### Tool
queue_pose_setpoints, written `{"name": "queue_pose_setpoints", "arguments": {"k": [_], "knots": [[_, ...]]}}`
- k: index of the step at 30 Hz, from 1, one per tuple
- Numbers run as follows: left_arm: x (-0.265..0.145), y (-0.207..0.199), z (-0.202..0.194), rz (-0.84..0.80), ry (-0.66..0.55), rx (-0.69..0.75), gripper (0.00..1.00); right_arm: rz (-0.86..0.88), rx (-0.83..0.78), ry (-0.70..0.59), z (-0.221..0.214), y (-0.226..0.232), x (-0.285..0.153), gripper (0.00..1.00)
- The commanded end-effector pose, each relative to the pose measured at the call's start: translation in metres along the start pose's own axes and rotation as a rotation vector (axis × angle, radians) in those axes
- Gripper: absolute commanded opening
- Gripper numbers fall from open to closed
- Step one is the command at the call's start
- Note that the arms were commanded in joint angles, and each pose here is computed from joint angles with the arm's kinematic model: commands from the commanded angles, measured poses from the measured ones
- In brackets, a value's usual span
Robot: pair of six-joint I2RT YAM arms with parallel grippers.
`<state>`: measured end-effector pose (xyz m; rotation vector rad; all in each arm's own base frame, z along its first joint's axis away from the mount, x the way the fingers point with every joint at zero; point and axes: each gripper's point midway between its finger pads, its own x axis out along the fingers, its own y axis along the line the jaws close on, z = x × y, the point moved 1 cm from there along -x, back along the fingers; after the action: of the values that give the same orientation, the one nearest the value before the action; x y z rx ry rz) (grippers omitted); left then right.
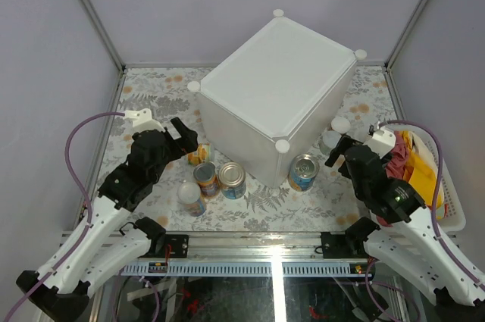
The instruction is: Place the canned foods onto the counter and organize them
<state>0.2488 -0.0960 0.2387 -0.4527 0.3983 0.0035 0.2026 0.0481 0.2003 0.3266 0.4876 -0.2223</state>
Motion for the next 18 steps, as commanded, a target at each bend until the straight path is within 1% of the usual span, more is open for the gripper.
{"name": "queue_pose_setpoints", "arguments": {"k": [1, 9, 18], "knots": [[-0.013, -0.009, -0.004, -0.052, 0.069, -0.024, 1.0, -0.046, -0.024, -0.015, 0.003, -0.008, 0.0, 0.99], [-0.017, -0.01, -0.011, -0.064, 0.112, -0.025, 1.0, 0.08, -0.017, 0.02, -0.015, 0.007, 0.004, 1.0], [-0.018, -0.011, -0.016, -0.072, 0.135, -0.03, 1.0, 0.158, -0.036, 0.075, -0.037, 0.024, 0.015, 1.0]]}}
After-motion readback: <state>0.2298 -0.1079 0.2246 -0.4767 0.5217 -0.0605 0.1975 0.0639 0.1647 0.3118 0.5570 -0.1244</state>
